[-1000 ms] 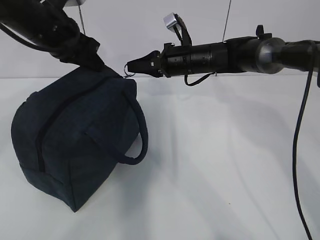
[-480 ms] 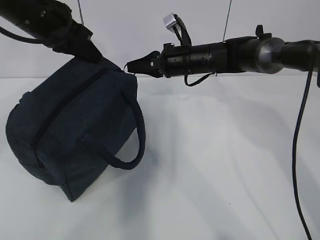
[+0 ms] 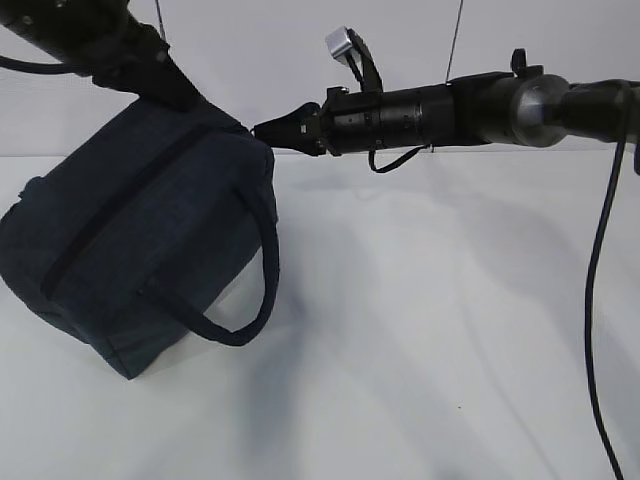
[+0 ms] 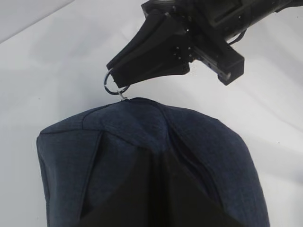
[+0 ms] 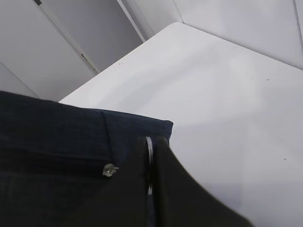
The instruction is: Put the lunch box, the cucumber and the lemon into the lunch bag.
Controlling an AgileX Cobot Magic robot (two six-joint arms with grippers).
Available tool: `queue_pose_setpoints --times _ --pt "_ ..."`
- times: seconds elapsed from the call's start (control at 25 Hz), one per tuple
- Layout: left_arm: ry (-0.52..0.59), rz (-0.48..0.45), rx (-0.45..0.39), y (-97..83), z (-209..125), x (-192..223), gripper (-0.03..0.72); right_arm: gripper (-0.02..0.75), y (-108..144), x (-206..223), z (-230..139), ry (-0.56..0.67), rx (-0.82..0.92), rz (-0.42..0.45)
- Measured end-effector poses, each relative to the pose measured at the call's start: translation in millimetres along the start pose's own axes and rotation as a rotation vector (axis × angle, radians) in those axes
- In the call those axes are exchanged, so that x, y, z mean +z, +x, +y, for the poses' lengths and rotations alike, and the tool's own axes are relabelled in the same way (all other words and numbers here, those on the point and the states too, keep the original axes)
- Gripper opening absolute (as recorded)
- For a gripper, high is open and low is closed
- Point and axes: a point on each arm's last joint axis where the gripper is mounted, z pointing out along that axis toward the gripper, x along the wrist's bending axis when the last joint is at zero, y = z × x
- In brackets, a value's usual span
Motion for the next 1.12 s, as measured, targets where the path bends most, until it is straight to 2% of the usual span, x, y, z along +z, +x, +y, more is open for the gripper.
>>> queue_pose_setpoints --times 0.48,0.56,0.72,0.8,0.88,1.0,1.12 --pt "-0.009 -0.001 0.012 -3.9 1 -7 0.006 0.02 2 1 2 -0.008 0.01 0.012" --pt "-0.008 -0.004 0.012 -4.2 1 -7 0.006 0.085 1 1 2 -0.007 0.009 0.002" --pt "-0.006 -0.014 0.01 -5.8 1 -8 0.006 0.334 -2 -3 2 -0.006 0.008 -0.017" --pt "-0.003 -0.016 0.01 -6.0 1 -8 0.006 0.428 -3 -5 2 -0.008 0.009 -0.012" --pt "-0.001 -0.018 0.01 -6.2 1 -8 0.006 0.474 -5 -9 2 -0.009 0.014 -0.002" --pt "0.002 -0.026 0.001 -5.2 0 -5 0.006 0.493 -5 -20 7 -0.003 0.016 0.011" --pt "0.006 -0.045 -0.025 -2.5 -1 3 0.006 0.496 -1 -31 14 0.058 -0.007 -0.004"
